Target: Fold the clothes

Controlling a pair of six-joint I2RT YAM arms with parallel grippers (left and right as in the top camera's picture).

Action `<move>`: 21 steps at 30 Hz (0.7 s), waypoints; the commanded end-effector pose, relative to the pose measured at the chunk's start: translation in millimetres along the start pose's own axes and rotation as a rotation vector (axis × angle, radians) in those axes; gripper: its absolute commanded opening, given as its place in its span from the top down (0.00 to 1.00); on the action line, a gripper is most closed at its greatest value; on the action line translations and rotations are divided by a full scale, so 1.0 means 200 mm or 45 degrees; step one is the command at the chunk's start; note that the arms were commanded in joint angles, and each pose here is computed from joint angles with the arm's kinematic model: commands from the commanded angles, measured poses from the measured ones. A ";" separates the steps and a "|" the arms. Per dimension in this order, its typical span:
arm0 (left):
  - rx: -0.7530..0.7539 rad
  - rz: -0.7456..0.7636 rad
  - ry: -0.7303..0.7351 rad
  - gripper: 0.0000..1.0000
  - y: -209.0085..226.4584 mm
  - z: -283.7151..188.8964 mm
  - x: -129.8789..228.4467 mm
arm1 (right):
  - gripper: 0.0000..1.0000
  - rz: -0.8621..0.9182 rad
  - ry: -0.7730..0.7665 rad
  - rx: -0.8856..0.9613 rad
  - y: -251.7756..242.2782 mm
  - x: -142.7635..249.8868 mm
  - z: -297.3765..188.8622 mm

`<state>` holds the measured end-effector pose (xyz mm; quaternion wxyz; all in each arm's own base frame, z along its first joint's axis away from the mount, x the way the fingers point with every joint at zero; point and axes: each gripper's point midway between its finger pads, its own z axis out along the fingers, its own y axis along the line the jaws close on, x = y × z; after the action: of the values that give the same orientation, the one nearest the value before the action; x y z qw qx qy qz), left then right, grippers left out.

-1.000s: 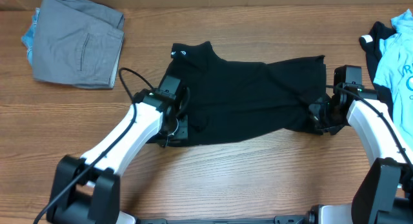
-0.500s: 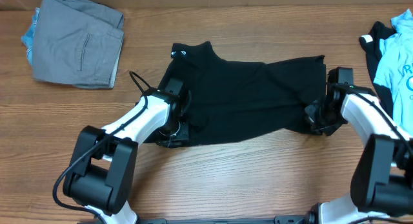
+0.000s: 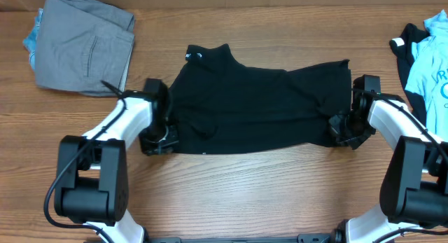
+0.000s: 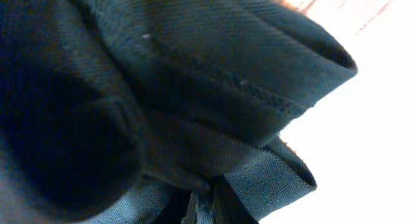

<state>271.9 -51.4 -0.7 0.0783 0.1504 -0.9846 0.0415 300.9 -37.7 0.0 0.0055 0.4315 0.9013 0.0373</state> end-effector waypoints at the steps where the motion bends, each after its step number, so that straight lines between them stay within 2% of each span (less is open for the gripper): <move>1: -0.096 -0.062 0.029 0.96 0.17 0.02 -0.01 | 0.91 0.048 -0.030 0.077 -0.07 -0.04 0.01; 8: -0.085 -0.223 0.053 0.95 0.34 0.00 -0.03 | 0.91 0.069 -0.047 0.105 -0.10 -0.08 -0.01; 10: -0.079 -0.255 0.054 0.96 0.37 -0.01 -0.04 | 0.87 0.077 -0.039 0.126 -0.12 -0.07 -0.01; 12: -0.072 -0.278 0.048 0.96 0.39 -0.02 -0.04 | 0.86 0.077 -0.033 0.156 -0.15 -0.06 -0.02; 18: 0.001 -0.264 -0.070 0.96 0.35 -0.17 -0.07 | 0.85 0.085 -0.012 0.259 -0.21 -0.05 -0.07; 21: 0.143 -0.141 -0.170 0.96 0.21 -0.31 -0.06 | 0.80 0.085 -0.013 0.257 -0.20 -0.06 -0.11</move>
<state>266.3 20.6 20.5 0.0657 0.2578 -0.9635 0.0310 263.3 -61.2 8.7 -0.0580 0.4535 0.8884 -0.0424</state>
